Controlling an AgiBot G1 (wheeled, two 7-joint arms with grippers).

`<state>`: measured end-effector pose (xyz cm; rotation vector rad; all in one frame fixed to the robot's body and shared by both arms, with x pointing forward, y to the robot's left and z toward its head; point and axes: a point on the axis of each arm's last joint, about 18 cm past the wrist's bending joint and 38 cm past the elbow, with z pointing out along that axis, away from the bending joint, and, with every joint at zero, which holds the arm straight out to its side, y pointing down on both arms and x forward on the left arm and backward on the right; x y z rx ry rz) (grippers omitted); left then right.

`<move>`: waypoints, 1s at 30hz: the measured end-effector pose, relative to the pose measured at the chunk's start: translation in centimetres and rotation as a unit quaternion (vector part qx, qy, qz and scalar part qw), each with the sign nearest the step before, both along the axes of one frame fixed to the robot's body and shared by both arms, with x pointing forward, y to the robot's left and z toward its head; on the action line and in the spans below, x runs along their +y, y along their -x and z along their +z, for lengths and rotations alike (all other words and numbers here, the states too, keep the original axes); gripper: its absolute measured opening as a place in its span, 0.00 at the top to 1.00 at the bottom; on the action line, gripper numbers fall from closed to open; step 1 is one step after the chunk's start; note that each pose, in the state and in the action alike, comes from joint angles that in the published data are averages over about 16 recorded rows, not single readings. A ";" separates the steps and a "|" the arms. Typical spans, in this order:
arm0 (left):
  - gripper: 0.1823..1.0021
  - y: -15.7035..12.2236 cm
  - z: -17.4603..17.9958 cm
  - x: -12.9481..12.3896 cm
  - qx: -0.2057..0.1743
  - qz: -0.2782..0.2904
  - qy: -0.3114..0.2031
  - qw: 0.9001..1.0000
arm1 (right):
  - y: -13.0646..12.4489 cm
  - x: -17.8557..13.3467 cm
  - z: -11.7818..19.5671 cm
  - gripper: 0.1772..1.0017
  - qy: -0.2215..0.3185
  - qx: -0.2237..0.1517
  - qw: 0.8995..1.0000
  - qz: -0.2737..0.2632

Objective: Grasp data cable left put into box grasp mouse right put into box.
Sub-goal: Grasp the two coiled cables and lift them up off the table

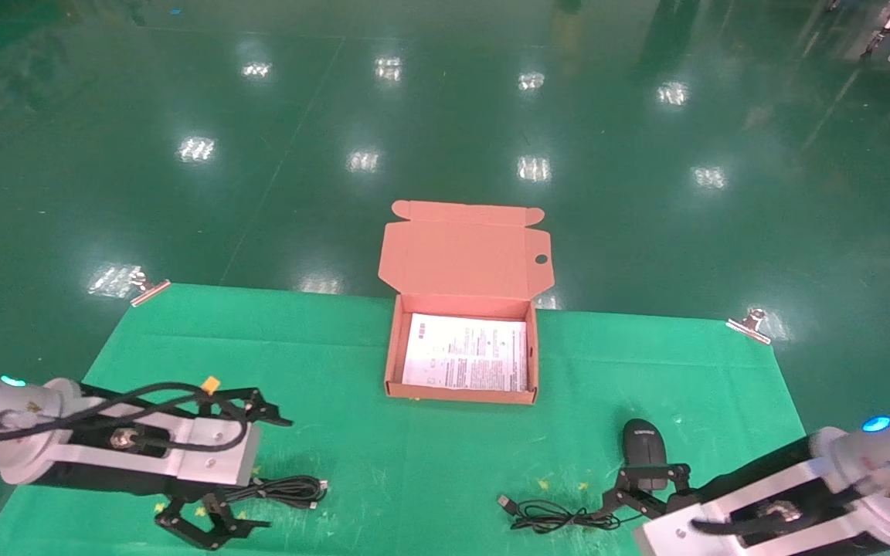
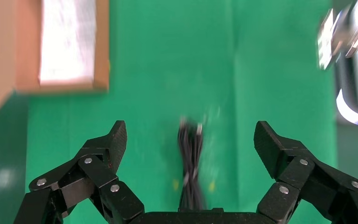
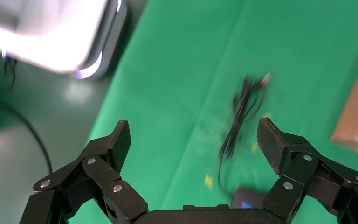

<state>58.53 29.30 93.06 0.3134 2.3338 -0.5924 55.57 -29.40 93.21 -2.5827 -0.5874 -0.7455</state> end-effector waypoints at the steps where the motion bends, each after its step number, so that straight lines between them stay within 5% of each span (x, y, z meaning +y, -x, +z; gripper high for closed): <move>1: 0.00 -0.4 -0.3 0.1 -0.003 0.008 -0.015 1.000 | -0.4 0.0 -0.3 0.00 0.017 -0.001 1.000 -0.003; 12: 0.00 -4.2 -4.2 1.0 -0.007 0.082 -0.091 0.992 | -4.5 -0.1 -3.0 0.00 0.117 -0.012 0.992 -0.035; 30: 0.00 -9.0 -8.5 1.5 0.046 0.160 -0.030 0.986 | -9.9 -0.1 -7.9 0.00 0.069 -0.075 0.993 -0.060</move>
